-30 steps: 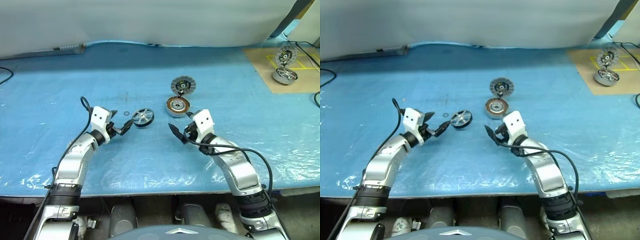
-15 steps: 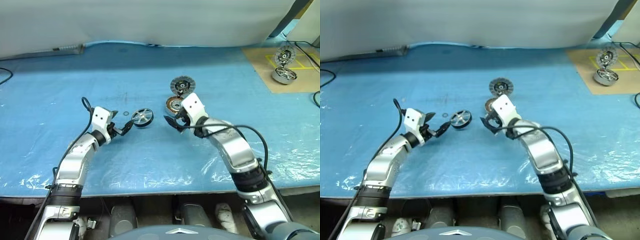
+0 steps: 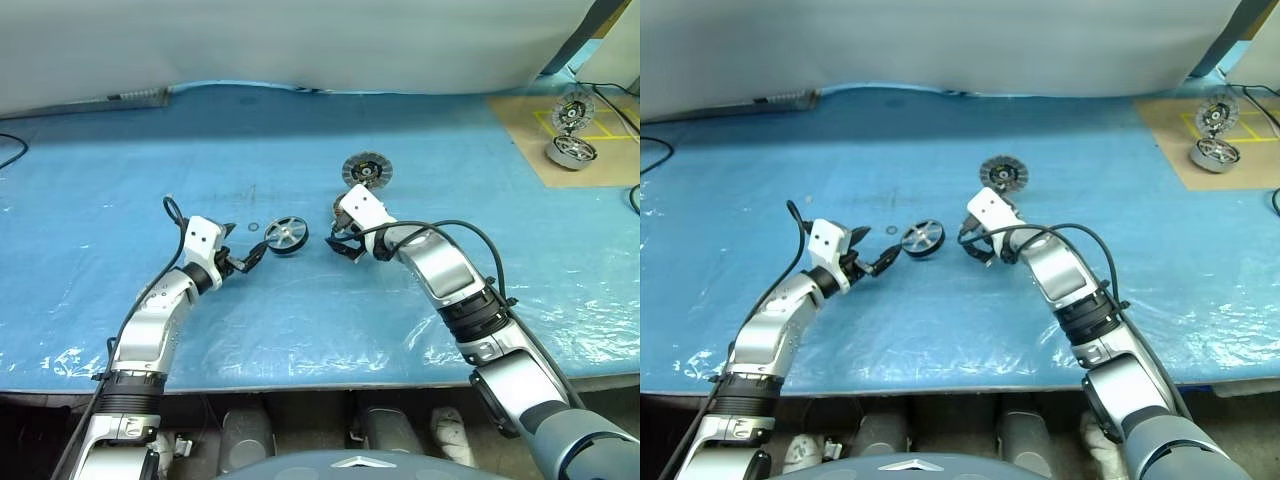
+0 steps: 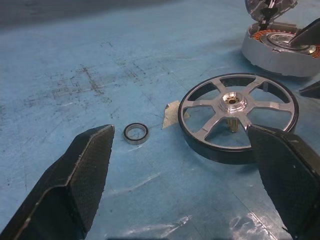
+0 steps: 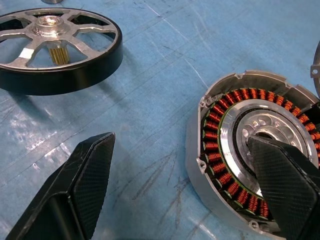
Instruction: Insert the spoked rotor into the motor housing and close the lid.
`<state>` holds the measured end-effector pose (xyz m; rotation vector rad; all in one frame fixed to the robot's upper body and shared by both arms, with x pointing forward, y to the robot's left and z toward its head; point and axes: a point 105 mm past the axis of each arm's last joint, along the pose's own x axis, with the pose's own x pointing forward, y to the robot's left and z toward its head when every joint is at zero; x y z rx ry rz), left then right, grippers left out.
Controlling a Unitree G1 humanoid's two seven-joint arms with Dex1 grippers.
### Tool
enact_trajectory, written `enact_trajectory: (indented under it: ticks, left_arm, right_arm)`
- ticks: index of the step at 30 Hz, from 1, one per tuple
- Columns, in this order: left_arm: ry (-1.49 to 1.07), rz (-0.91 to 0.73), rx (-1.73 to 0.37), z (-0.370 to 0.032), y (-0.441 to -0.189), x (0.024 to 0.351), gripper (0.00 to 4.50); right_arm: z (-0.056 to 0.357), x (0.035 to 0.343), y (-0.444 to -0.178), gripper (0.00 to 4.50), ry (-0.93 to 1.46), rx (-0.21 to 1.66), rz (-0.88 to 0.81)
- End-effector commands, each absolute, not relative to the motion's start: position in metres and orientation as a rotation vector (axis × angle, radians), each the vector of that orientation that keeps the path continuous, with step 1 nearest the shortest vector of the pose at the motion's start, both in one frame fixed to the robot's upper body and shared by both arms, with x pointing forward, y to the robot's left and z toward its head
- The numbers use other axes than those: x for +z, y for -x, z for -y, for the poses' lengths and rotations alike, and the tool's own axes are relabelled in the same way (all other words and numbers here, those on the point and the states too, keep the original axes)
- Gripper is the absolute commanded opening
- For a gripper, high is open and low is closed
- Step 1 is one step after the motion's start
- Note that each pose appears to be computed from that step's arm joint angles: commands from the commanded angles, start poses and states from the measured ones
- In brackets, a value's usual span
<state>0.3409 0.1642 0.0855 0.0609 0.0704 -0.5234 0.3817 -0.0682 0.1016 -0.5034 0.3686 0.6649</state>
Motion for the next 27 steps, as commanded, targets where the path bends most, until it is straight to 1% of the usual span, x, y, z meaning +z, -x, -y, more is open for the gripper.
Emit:
enact_trajectory:
  ticks: [1,4,10,13,17,22,27]
  left_arm:
    - [-0.074,-0.034,-0.524,-0.165,-0.341,0.092,4.50]
    - [-0.074,-0.034,-0.525,-0.165,-0.341,0.092,4.50]
    - [-0.073,-0.033,-0.522,-0.166,-0.340,0.091,4.50]
    - [-0.071,-0.032,-0.522,-0.166,-0.340,0.091,4.50]
    - [-0.069,-0.031,-0.524,-0.164,-0.341,0.091,4.50]
    - [-0.068,-0.028,-0.522,-0.163,-0.341,0.093,4.50]
    - [-0.069,-0.025,-0.517,-0.164,-0.341,0.094,4.50]
  right_arm:
    - [0.072,0.110,-0.390,4.47,0.508,0.629,-0.336]
    - [0.072,0.113,-0.394,4.47,0.512,0.624,-0.319]
    - [0.063,0.139,-0.393,4.47,0.445,0.678,-0.208]
    - [0.064,0.143,-0.394,4.47,0.440,0.667,-0.195]
    - [0.068,0.136,-0.397,4.47,0.455,0.650,-0.224]
    - [0.072,0.114,-0.396,4.47,0.486,0.662,-0.289]
    - [0.077,0.100,-0.398,4.47,0.526,0.655,-0.345]
